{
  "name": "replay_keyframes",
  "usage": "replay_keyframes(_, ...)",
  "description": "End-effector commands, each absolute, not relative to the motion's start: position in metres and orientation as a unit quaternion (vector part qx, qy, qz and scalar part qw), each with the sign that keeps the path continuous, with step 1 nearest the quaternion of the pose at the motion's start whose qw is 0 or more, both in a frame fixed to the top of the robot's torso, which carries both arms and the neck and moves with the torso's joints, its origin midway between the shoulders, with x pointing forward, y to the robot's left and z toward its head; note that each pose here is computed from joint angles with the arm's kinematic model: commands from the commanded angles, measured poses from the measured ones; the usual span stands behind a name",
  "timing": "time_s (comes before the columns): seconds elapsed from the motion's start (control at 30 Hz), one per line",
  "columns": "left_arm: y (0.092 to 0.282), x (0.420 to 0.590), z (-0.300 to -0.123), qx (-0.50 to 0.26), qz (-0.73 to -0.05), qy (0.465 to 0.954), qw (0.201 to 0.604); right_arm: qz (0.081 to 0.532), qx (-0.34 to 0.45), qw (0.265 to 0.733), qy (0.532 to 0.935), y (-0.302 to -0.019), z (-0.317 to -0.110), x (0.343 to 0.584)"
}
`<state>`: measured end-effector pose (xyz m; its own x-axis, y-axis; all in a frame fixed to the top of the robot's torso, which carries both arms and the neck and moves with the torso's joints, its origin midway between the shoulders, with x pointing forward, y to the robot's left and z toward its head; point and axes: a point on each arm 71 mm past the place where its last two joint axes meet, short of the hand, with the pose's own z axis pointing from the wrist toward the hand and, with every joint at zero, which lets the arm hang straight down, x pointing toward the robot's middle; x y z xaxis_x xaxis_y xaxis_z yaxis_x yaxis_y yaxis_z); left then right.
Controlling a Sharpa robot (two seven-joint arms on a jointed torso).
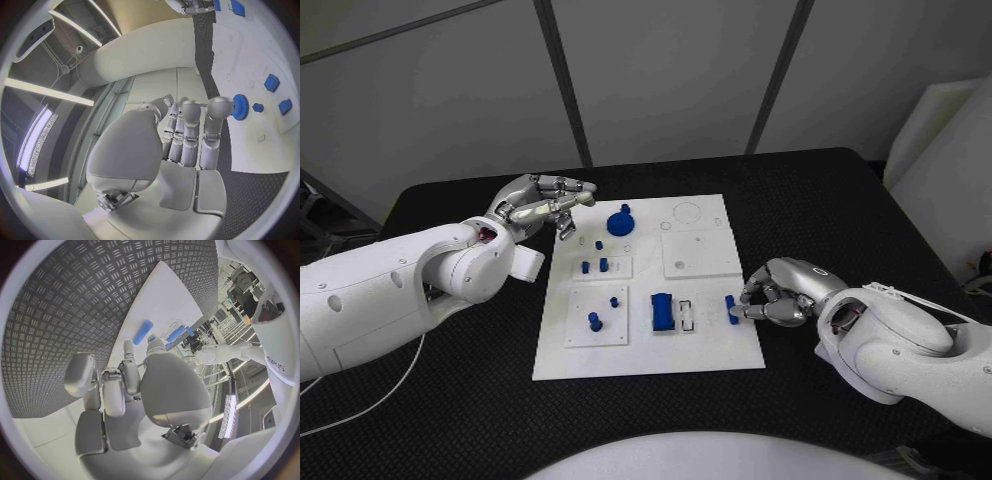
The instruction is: Assemble the parts on the task board
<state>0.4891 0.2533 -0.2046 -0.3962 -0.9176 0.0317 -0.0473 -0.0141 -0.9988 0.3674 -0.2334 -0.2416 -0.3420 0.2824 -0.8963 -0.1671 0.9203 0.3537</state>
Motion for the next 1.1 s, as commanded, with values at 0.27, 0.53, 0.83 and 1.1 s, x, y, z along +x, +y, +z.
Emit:
replay_keyframes(0.27,0.253,0.489,-0.205,-0.405,-0.589,0.595,0.368,0.181,0.020,0.565,0.804,-0.226,-0.249,0.368)
replay_keyframes(0.53,0.253,0.488,-0.205,-0.405,-0.589,0.595,0.367,0.175,0.003,0.560,0.810,-0.218,-0.254,0.370)
replay_keyframes(0.83,0.254,0.488,-0.205,-0.405,-0.589,0.596,0.367,0.138,-0.070,0.558,0.815,-0.208,-0.261,0.371)
replay_keyframes(1.1,0.254,0.487,-0.205,-0.405,-0.588,0.596,0.366,0.116,-0.122,0.559,0.812,-0.201,-0.264,0.370)
